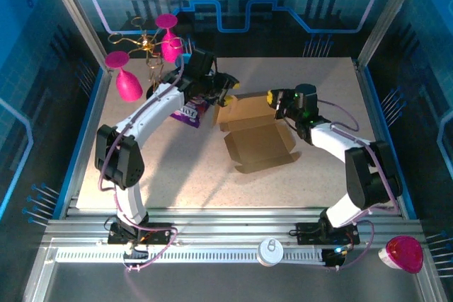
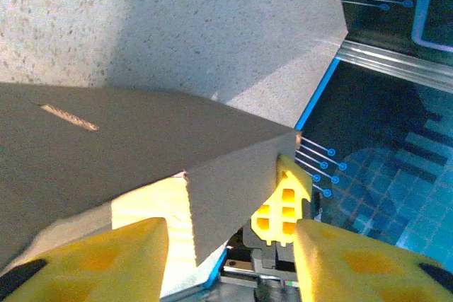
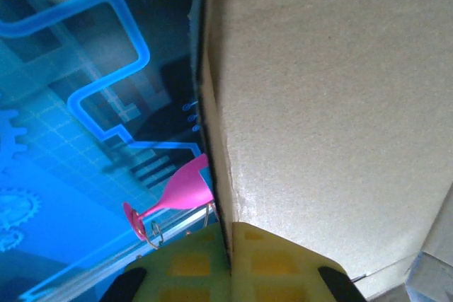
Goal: Fold the paper box
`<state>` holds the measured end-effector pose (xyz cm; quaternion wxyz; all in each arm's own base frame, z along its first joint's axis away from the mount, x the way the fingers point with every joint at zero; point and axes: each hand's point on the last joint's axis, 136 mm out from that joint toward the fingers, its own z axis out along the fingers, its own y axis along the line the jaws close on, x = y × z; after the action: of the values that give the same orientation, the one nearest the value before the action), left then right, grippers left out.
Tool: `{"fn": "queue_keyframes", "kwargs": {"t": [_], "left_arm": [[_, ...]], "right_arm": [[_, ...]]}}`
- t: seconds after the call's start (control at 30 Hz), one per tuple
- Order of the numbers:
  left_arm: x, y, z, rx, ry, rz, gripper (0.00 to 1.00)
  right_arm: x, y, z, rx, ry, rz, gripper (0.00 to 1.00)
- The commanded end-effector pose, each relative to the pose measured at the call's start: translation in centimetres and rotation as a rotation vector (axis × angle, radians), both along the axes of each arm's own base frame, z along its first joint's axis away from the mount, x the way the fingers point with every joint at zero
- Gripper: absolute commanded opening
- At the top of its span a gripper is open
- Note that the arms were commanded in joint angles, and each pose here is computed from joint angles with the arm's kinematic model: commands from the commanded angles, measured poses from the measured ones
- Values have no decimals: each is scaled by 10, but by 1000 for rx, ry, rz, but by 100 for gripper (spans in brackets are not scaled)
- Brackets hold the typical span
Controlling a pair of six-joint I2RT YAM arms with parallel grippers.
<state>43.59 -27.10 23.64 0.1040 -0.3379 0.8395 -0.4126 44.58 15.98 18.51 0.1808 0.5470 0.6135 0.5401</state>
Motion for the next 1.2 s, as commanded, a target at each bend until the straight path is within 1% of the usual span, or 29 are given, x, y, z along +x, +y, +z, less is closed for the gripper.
{"fn": "queue_keyframes", "kwargs": {"t": [0.0, 0.1, 0.17, 0.2, 0.23, 0.3, 0.37, 0.47, 0.6, 0.7, 0.77, 0.93, 1.17], "left_arm": [[-18, 36, 11, 163, -108, -73, 53], [-40, 64, -4, 199, -150, -84, 49], [-58, 79, -26, 189, -115, -66, 43], [-69, 86, -46, 181, -78, -59, 37], [-72, 91, -53, 162, -69, -39, 33], [-80, 100, -79, 106, -40, 12, 22], [-80, 101, -92, 51, -54, 43, 19], [-69, 94, -105, -28, -91, 63, 20], [-44, 86, -111, -118, -166, 99, 30], [-28, 80, -115, -192, -225, 124, 33], [-21, 75, -121, -221, -238, 128, 34], [-17, 55, -133, -275, -237, 114, 36], [-15, 36, -128, -345, -291, 132, 37]], "right_arm": [[-5, -12, 19, 12, 78, -62, 0], [-9, -21, 28, 5, 119, -93, 0], [-9, -24, 32, 23, 133, -108, 0], [-9, -27, 35, 32, 141, -116, 0], [-10, -27, 38, 35, 146, -115, 0], [-8, -32, 43, 33, 154, -112, 0], [-7, -33, 47, 36, 158, -105, 0], [-6, -35, 47, 51, 168, -113, 0], [-7, -36, 46, 63, 182, -118, 0], [-6, -36, 44, 79, 190, -126, 0], [-6, -37, 43, 87, 194, -132, 0], [-3, -38, 44, 99, 195, -141, 0], [-2, -39, 41, 106, 202, -153, 0]]}}
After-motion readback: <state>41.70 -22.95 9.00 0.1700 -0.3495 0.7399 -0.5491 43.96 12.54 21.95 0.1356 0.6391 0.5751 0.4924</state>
